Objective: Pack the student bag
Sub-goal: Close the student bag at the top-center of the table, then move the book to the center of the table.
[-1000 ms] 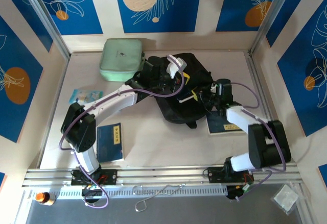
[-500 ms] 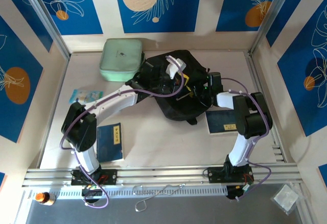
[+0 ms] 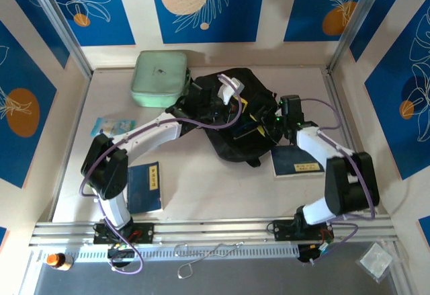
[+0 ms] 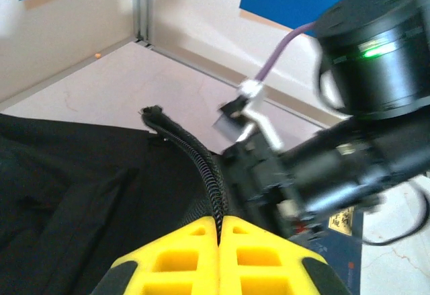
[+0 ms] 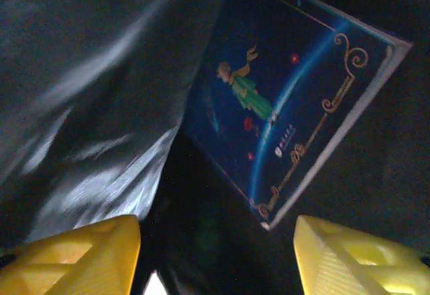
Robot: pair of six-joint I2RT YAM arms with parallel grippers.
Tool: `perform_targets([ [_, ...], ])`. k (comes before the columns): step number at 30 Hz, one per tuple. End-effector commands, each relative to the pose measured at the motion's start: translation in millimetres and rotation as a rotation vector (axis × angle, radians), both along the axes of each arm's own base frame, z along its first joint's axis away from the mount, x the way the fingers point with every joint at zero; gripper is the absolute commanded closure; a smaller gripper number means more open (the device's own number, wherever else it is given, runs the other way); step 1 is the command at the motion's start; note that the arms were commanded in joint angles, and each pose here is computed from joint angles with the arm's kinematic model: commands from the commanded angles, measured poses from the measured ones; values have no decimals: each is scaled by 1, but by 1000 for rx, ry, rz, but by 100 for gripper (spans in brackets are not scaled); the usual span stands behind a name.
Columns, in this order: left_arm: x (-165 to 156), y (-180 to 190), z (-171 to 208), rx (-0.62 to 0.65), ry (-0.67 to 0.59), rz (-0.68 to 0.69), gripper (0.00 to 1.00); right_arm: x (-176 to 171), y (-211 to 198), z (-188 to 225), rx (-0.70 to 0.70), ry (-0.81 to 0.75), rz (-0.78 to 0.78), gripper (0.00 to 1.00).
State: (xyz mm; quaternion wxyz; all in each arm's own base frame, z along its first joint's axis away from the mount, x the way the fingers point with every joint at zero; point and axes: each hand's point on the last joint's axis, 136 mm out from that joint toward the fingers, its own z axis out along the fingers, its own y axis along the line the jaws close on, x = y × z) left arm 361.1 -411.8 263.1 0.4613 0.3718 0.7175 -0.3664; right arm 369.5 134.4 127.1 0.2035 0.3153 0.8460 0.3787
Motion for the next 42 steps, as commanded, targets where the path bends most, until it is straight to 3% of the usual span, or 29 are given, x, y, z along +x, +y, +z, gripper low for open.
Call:
perform_targets([
  [1,12,3,-11,4,1,45,100,-33,-15,-9,-129,11,37,40],
  [5,11,7,-28,20,48,62,100,-52,-36,6,-228,-25,-6,42],
  [10,-1,27,-42,52,160,112,56,-60,-57,43,-365,-126,-23,36],
  [13,-9,52,-46,83,224,192,41,-57,-60,64,-410,-178,-7,32],
  [19,-25,150,-91,260,433,567,16,-44,-47,87,-465,-210,70,23],
  [24,-64,236,-128,359,650,809,7,-29,-22,90,-475,-212,136,16],
  [27,-89,271,-142,396,713,898,1,-20,-6,86,-467,-202,173,14],
  [31,-115,319,-160,475,780,1059,0,-10,14,82,-444,-187,227,14],
  [36,-137,321,-183,445,912,1102,1,1,25,80,-450,-177,256,14],
  [42,-150,297,-206,393,1103,1058,11,7,30,79,-444,-169,254,16],
])
